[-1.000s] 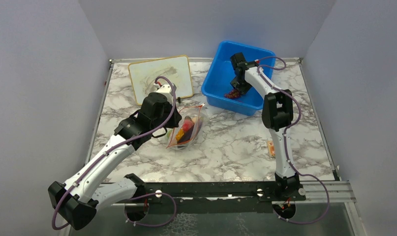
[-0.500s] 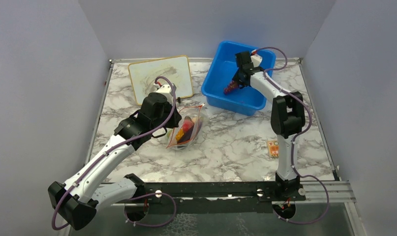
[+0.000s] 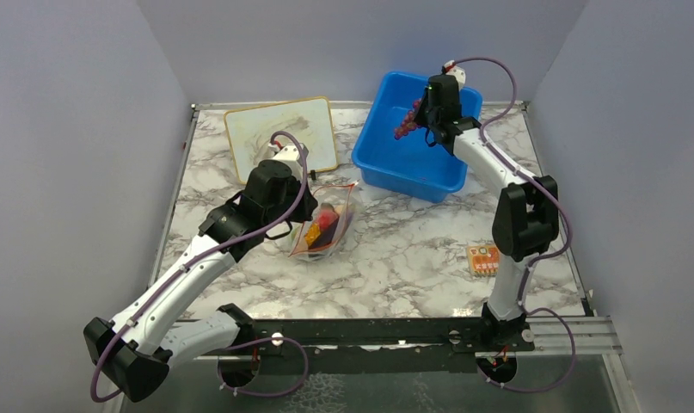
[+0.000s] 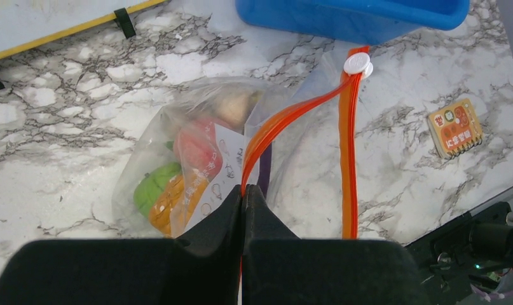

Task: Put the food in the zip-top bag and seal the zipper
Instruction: Pick up the fake fruit from the bin, then place the fake fruit in the zipper food storage bag.

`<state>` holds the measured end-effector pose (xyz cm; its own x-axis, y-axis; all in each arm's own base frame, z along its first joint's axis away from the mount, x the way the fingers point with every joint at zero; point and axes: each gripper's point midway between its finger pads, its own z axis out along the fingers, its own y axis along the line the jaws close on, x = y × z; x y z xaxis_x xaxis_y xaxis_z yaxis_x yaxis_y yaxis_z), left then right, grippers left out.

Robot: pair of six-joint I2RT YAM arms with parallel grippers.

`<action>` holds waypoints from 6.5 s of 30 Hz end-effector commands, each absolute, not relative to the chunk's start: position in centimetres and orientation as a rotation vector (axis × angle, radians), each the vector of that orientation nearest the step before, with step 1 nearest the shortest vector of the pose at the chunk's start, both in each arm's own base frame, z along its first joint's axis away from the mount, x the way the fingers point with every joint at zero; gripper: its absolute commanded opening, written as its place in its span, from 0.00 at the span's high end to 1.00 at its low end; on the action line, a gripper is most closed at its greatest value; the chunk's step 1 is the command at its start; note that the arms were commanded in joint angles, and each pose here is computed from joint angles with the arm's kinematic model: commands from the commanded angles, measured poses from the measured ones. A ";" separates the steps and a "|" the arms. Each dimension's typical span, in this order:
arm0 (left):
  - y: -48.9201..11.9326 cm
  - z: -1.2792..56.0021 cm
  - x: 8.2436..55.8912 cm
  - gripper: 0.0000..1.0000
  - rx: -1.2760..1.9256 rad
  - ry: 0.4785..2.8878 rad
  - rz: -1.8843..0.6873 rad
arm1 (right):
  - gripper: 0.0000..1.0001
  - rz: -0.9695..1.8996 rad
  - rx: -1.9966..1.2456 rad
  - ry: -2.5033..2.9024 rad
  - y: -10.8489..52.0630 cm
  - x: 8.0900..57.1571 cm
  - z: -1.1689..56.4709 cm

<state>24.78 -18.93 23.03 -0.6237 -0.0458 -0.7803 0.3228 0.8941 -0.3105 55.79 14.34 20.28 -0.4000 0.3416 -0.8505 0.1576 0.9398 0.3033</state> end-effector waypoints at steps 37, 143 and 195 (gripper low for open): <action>-20.7 26.0 23.6 1.00 0.099 1.973 -0.820 | 0.78 0.904 -0.178 1.814 23.9 32.5 35.1; -22.5 27.9 21.9 1.00 -0.023 1.967 -1.076 | 0.74 1.097 -0.224 1.990 35.3 21.6 23.8; -22.8 26.7 21.1 1.00 0.153 1.970 -1.038 | 0.43 0.786 -0.593 1.759 30.5 19.6 32.3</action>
<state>21.92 -22.26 25.48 -0.6344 -0.3205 -0.7034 0.3681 0.6749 -0.6395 19.13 32.99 30.58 -0.4381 0.0700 -0.8962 -0.6926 0.6093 0.3861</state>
